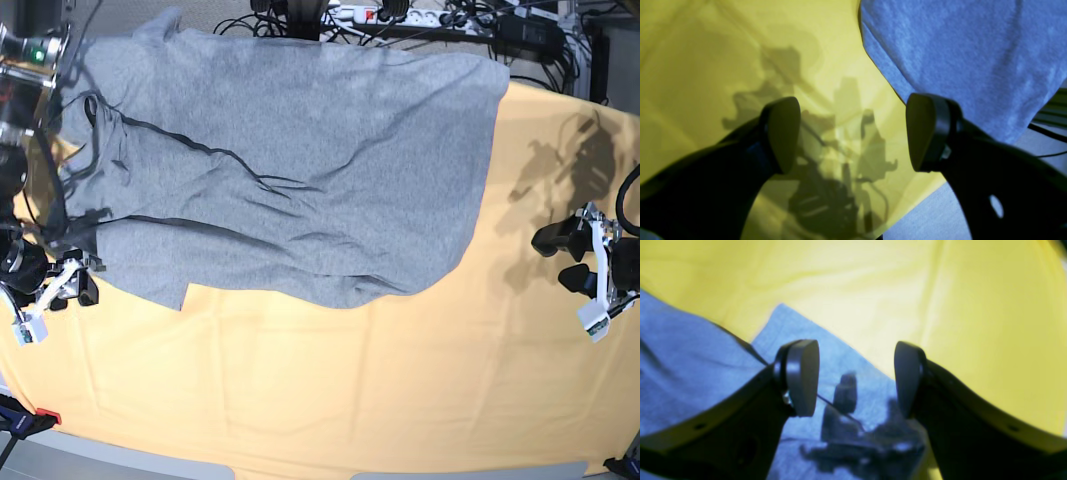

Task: Layout the t-shirt on the table in an organized manner, then fold the t-shirt properly
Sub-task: 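Hold the hem corner with the right gripper while the left gripper reaches in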

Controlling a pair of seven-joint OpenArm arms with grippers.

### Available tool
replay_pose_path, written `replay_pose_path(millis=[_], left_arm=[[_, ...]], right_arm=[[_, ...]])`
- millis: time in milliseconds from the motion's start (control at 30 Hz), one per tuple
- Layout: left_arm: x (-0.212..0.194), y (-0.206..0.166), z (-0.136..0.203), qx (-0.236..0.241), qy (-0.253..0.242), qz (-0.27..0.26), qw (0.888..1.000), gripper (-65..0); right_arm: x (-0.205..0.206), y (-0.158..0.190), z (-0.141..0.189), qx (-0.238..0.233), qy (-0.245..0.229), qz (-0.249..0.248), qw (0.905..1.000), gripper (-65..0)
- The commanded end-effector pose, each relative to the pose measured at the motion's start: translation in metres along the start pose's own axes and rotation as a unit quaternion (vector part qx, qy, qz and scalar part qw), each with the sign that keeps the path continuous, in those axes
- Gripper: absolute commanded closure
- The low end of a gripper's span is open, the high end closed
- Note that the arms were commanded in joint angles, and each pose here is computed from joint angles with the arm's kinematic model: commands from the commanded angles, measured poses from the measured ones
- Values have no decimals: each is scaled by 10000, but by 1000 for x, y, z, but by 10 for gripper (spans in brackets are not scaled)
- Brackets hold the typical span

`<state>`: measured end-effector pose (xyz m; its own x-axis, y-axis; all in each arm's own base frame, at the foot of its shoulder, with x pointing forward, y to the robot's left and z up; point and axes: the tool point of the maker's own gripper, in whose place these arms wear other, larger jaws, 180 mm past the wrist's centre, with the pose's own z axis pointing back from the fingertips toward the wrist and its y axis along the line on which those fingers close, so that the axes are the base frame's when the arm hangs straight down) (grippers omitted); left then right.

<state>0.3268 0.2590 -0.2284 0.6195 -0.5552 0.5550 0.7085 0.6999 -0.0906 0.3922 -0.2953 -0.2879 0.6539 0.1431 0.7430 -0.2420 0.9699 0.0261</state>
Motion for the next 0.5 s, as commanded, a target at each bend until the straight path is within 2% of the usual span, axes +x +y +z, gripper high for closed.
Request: replay_pose_path(millis=[0, 100, 267, 333, 467], left_arm=[[11, 6, 15, 161, -161, -73, 9997, -494], [11, 6, 15, 158, -167, -72, 9997, -494], [11, 6, 15, 158, -167, -70, 9997, -494], [11, 6, 15, 156, -168, -72, 9997, -494], [11, 6, 15, 156, -168, -72, 9997, -494]], right_arm=[[22, -11, 5, 32, -249, -85, 9996, -373], [13, -16, -12, 463, -20, -687, 9966, -373], [-4, -13, -33, 1135, 205, -1502, 9819, -352], [-15, -11, -39, 1305, 305, -1741, 9756, -326], [-32, 4, -44, 1642, 544, -1912, 9662, -328]])
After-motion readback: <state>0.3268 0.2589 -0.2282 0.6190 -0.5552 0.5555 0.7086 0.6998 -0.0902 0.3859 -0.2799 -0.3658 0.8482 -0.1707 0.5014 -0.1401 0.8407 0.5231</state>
